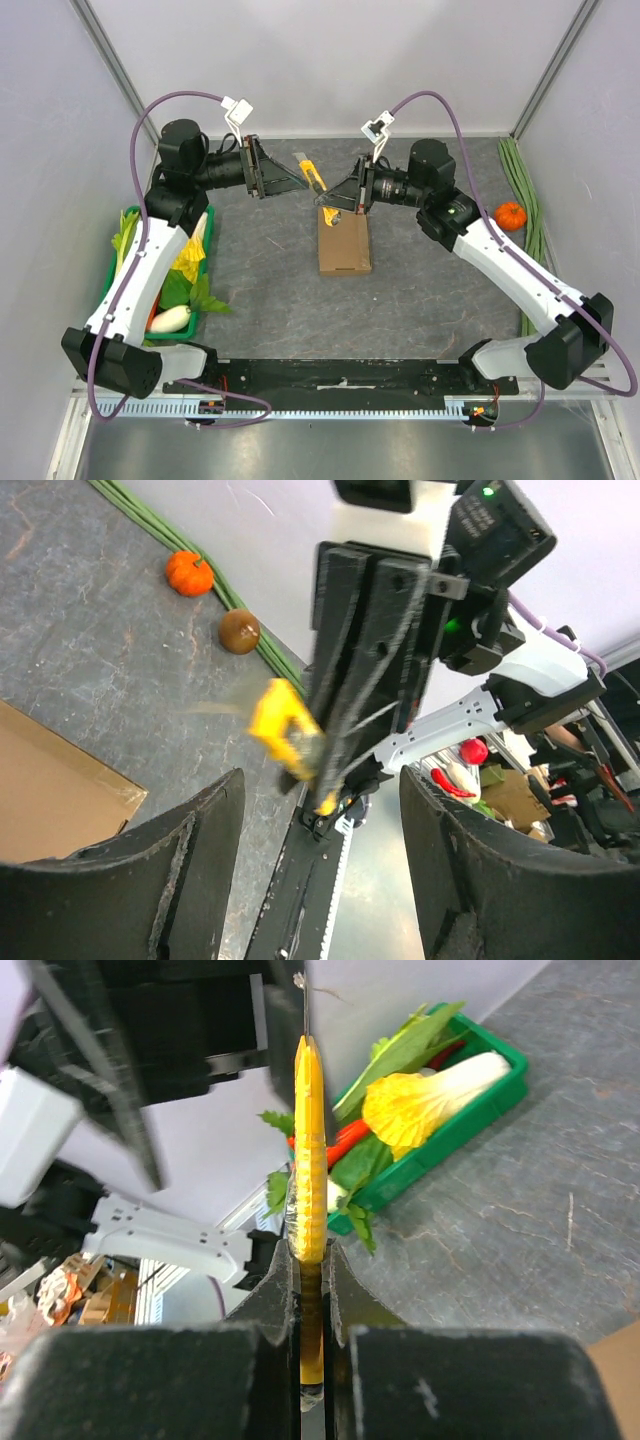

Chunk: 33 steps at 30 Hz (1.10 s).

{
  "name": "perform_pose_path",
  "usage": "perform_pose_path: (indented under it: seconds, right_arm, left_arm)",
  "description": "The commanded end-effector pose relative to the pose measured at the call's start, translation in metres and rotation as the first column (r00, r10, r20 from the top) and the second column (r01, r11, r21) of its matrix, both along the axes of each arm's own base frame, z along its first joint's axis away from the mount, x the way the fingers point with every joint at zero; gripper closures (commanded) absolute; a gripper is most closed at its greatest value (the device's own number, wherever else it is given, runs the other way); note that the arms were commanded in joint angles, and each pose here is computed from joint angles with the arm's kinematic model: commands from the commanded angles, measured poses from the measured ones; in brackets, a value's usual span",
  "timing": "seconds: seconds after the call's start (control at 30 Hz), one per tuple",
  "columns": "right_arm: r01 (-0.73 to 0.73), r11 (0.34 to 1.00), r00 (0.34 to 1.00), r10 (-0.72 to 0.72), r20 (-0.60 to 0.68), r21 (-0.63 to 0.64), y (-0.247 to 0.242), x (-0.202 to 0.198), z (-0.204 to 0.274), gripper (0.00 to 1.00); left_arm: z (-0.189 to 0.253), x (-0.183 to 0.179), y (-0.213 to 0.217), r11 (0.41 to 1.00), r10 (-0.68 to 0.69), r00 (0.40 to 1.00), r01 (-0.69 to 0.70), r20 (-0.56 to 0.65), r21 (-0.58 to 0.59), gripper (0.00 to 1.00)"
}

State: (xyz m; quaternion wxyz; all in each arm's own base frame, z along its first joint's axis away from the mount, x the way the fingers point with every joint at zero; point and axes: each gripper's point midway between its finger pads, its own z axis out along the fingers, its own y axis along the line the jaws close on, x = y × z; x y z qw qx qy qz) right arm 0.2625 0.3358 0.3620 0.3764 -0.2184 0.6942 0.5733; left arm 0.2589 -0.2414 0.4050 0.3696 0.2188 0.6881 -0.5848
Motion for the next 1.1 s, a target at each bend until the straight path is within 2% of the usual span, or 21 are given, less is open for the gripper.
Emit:
perform_pose_path:
  seconds: [0.0, 0.17, 0.27, 0.43, 0.53, 0.7, 0.83, 1.0, 1.07]
  right_arm:
    - [-0.113, 0.990, 0.988, 0.104, 0.111, 0.084, -0.010, -0.030, 0.051, 1.00]
    - [-0.158, 0.983, 0.984, 0.150, 0.095, 0.094, -0.010, -0.038, 0.048, 1.00]
    - [-0.190, 0.978, 0.978, 0.181, 0.103, 0.085, -0.010, -0.043, 0.043, 1.00]
    - [-0.231, 0.970, 0.972, 0.227, 0.060, 0.075, -0.006, -0.044, 0.033, 1.00]
    - [-0.235, 0.970, 0.971, 0.231, 0.058, 0.069, -0.007, -0.045, 0.029, 1.00]
    - [-0.247, 0.967, 0.969, 0.245, 0.037, 0.056, -0.008, -0.047, 0.023, 1.00]
    - [-0.249, 0.967, 0.968, 0.247, 0.039, 0.045, -0.008, -0.048, 0.020, 1.00]
    - [-0.263, 0.964, 0.964, 0.262, 0.042, 0.029, -0.009, -0.050, 0.019, 1.00]
    - [-0.264, 0.964, 0.964, 0.264, 0.022, 0.015, -0.009, -0.050, 0.014, 1.00]
  left_arm:
    - [0.014, -0.008, 0.003, 0.996, -0.087, 0.996, 0.087, 0.022, -0.009, 0.32]
    - [0.022, -0.003, 0.001, 0.996, -0.084, 0.996, 0.085, 0.036, -0.034, 0.33]
    - [0.027, -0.012, 0.000, 0.987, -0.148, 0.987, 0.152, 0.066, -0.054, 0.42]
    - [0.021, -0.026, 0.003, 0.983, -0.174, 0.981, 0.178, 0.081, -0.045, 0.45]
    - [0.013, -0.020, 0.003, 0.989, -0.143, 0.989, 0.145, 0.048, -0.031, 0.45]
    - [0.013, -0.017, 0.002, 0.986, -0.161, 0.987, 0.162, 0.019, -0.033, 0.51]
    - [0.012, -0.017, 0.001, 0.985, -0.166, 0.986, 0.166, 0.009, -0.035, 0.63]
    - [0.013, -0.019, 0.000, 0.980, -0.196, 0.981, 0.196, -0.003, -0.045, 0.62]
    - [0.015, -0.020, 0.001, 0.978, -0.205, 0.979, 0.205, -0.002, -0.049, 0.55]
